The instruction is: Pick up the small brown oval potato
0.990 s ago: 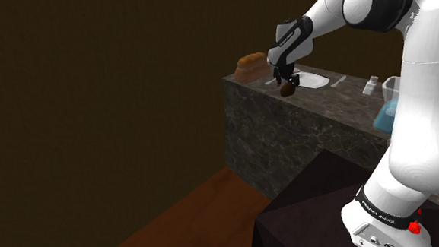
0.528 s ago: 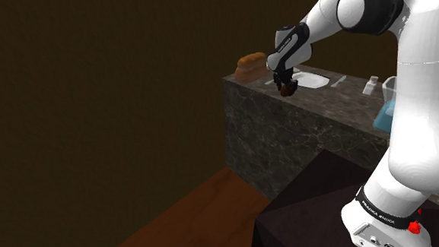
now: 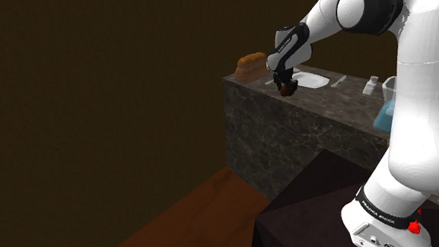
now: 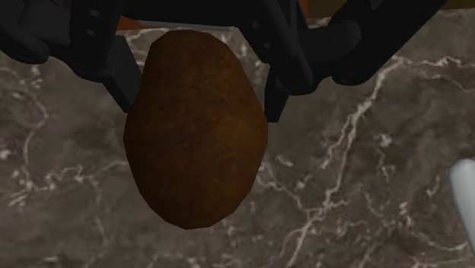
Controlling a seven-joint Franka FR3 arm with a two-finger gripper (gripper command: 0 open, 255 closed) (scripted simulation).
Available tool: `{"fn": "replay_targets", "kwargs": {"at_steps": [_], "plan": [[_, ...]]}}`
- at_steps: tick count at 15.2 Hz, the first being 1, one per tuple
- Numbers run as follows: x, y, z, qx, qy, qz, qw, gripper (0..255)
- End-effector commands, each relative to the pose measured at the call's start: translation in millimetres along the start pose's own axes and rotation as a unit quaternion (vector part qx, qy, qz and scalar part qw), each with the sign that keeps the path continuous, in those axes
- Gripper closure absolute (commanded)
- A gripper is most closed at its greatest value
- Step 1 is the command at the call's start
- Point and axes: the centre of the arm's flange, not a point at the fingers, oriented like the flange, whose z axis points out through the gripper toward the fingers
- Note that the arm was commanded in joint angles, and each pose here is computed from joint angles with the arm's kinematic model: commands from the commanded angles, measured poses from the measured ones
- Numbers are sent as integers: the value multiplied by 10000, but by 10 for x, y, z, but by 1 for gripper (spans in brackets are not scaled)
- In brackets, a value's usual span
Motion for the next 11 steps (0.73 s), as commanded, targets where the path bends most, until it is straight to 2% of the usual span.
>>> {"fn": "replay_targets", "kwargs": {"at_steps": [1,11], "plan": [[1,-5,-1,1,0,1,10000,255],[-145,26,-508,1,0,1,10000,255]]}}
